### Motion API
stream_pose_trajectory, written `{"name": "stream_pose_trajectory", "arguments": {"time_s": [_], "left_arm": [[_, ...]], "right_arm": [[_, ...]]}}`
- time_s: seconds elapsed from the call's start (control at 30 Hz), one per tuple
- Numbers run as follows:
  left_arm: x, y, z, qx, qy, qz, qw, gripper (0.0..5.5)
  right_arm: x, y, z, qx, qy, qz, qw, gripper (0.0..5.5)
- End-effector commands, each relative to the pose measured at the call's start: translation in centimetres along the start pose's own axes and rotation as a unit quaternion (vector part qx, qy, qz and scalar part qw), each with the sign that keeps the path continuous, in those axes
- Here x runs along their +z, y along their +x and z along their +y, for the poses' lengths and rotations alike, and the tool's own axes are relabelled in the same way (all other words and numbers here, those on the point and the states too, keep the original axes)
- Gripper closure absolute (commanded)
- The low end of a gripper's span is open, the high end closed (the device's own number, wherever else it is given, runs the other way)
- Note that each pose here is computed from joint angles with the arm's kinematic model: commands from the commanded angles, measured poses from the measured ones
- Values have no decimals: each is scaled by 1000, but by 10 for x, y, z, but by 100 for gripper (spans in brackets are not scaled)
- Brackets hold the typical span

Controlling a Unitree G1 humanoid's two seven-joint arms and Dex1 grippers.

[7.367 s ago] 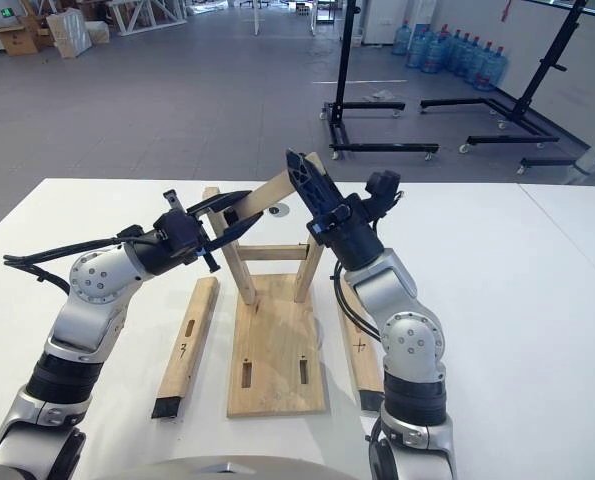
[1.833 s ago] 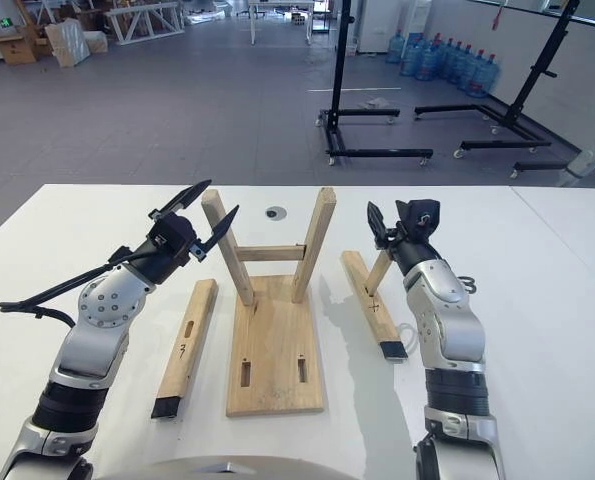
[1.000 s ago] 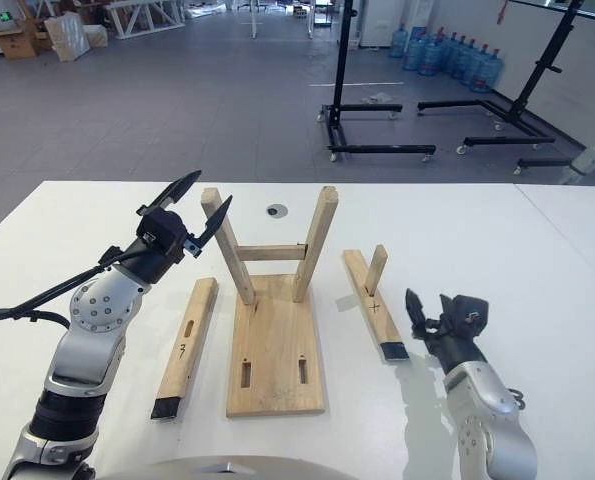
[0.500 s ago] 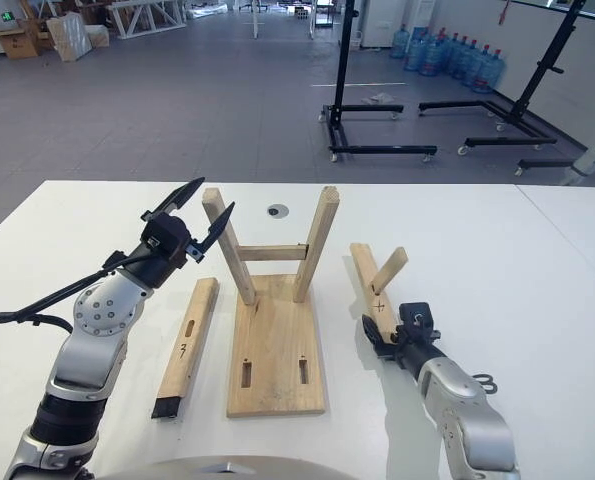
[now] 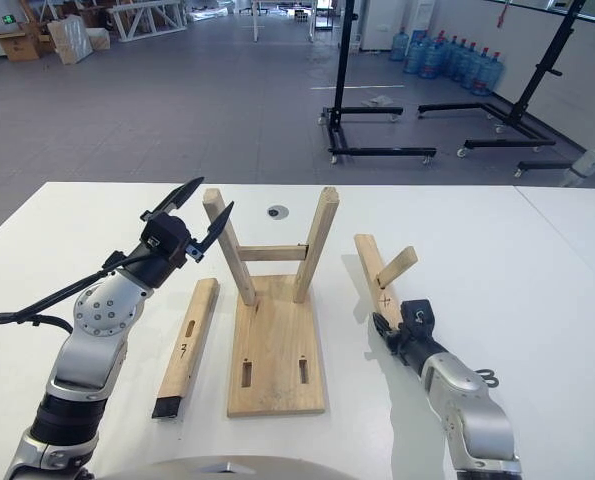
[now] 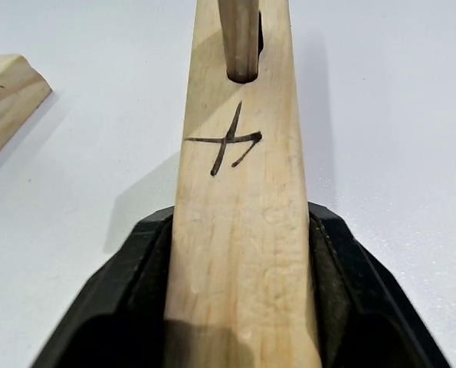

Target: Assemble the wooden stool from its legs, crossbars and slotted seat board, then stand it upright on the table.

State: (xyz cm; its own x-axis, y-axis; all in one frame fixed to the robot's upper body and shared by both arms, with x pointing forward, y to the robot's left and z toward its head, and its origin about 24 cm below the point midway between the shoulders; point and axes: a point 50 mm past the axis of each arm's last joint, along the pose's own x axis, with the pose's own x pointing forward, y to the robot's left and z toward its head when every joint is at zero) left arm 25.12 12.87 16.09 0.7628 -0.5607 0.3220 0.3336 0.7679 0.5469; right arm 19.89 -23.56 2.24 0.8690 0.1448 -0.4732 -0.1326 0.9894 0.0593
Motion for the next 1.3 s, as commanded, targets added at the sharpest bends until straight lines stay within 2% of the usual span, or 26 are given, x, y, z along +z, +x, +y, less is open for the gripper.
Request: {"name": "stream_pose_trajectory", "arguments": {"time_s": [0.03,0.13,0.27,0.37,0.4,0.47,0.53,0.6,0.67,0.73,0.8,0.9,0.93,0.97,1.17,1.3], "left_arm": [[-2,1,0,-2,4,6,1000,275],[-3,1,1,2,3,5,1000,275],[-3,0,15,53,-62,-10,997,275],[2,0,23,41,-172,-46,983,275],[4,-1,21,15,-204,-62,977,275],[8,-7,17,-45,-296,-87,950,275],[11,-12,14,-94,-363,-100,921,255],[16,-17,13,-144,-427,-121,884,219],[28,-22,7,-223,-484,-145,834,191],[37,-25,4,-284,-528,-153,785,156],[41,-25,4,-316,-545,-155,761,121],[44,-21,1,-341,-543,-143,754,101],[43,-18,-2,-339,-528,-124,768,101],[44,-16,-4,-340,-529,-123,768,101],[51,-16,4,-329,-546,-168,752,101],[49,-18,5,-325,-554,-162,749,172]], "right_arm": [[-15,0,-3,-6,-6,28,1000,343],[-4,3,-3,-3,-18,-9,1000,344],[71,1,-3,12,2,-193,981,345],[132,-5,-15,53,43,-348,935,345],[146,-9,-17,69,46,-381,921,345],[171,-23,-9,173,75,-426,885,345],[183,-41,14,344,67,-400,847,345],[188,-54,32,456,49,-360,813,345],[182,-61,53,535,26,-312,785,345],[165,-56,76,589,-12,-246,769,345],[154,-52,88,618,-33,-212,757,345],[144,-44,96,628,-54,-193,752,345],[142,-40,98,633,-55,-185,750,345],[139,-36,99,637,-54,-179,748,345],[122,-22,99,649,-64,-148,743,345],[120,-20,98,644,-59,-161,746,345]]}}
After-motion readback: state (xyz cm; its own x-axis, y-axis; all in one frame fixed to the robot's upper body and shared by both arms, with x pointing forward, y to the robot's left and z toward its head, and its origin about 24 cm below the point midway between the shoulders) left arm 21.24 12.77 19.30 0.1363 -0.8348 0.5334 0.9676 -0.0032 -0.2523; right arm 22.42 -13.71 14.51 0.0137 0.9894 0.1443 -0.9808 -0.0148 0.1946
